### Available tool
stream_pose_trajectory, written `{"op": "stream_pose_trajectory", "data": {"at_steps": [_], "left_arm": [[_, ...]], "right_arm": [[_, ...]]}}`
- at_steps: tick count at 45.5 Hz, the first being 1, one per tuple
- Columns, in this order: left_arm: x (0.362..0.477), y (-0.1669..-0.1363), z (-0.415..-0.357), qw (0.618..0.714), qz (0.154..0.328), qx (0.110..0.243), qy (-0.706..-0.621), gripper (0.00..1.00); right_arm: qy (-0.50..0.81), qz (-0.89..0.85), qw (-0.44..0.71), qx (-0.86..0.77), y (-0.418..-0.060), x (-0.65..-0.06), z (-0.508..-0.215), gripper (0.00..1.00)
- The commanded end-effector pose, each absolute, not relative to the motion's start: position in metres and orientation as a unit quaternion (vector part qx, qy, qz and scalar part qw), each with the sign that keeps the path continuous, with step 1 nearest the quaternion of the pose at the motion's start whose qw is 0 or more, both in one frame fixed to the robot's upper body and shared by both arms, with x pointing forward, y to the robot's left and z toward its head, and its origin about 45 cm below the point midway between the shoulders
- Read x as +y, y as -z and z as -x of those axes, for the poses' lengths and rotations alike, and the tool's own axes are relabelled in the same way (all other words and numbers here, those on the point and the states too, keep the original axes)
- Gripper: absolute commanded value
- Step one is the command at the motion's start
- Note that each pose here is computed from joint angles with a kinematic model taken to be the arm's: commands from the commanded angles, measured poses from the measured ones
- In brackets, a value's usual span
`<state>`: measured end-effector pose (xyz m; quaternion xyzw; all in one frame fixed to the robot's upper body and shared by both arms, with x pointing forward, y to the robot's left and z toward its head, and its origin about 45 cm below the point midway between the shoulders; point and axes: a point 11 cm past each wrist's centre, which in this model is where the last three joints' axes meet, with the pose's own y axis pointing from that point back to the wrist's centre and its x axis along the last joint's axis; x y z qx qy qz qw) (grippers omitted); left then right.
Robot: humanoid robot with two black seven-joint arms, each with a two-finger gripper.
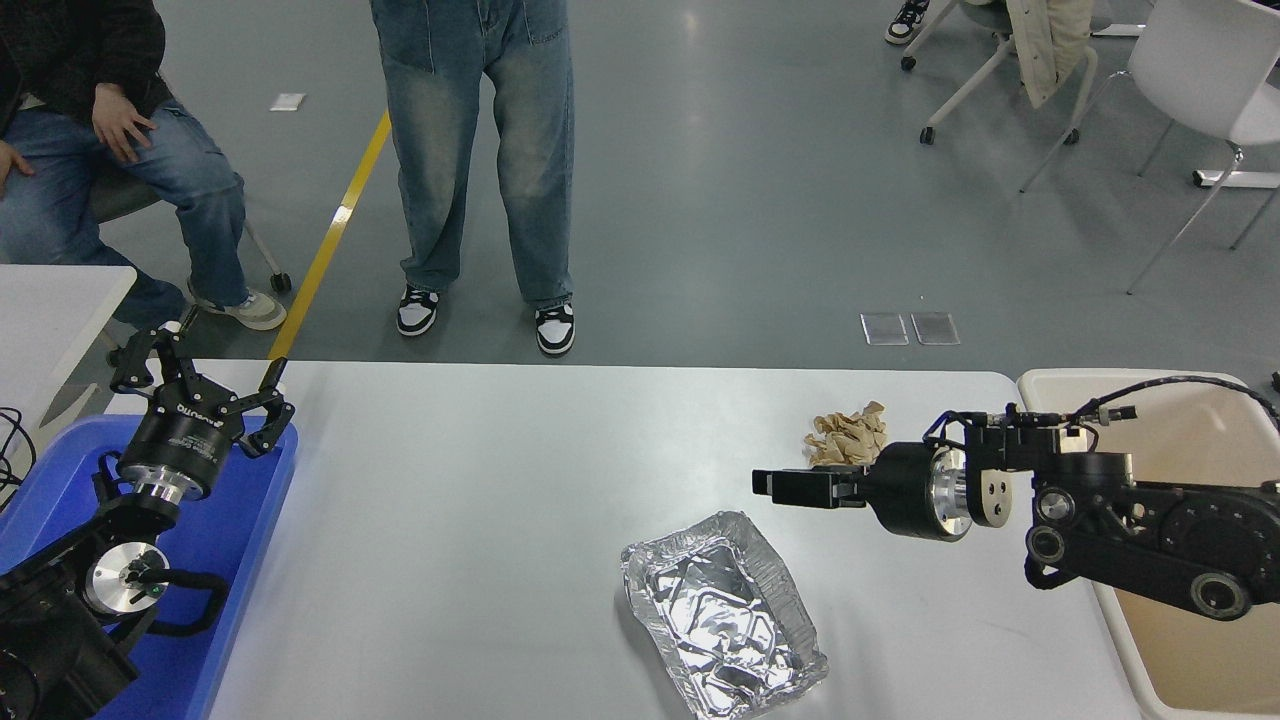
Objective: Clean the table surface
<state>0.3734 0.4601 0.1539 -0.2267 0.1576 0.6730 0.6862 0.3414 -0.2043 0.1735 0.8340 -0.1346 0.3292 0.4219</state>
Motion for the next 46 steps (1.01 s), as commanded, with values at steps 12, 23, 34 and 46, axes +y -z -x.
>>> {"op": "stream_pose_trajectory", "data": {"at_steps": [12, 23, 34, 46], "left_arm": [[0.460, -0.1539, -0.3734, 0.6866, 0.227, 0.158, -0.6723, 1.00], [0.460, -0.1539, -0.3734, 0.6862, 0.227, 0.158, -0.6729, 1.00], [0.460, -0.1539, -0.3734, 0.6862, 0.227, 0.158, -0.6729, 1.00], [0.460, -0.1539, -0.3734, 0.6862, 0.227, 0.158, -0.6729, 1.00]], "right_arm": [[-0.358, -0.813, 0.457, -0.045, -0.136, -0.201, -0.313, 1.00], [-0.315, -0.827, 0.462, -0.068, -0.110, -0.191, -0.316, 1.00], [-0.283, -0.839, 0.456, -0.087, -0.088, -0.192, -0.296, 1.00], [-0.276, -0.835, 0.461, -0.123, -0.081, -0.203, -0.301, 1.00]]}}
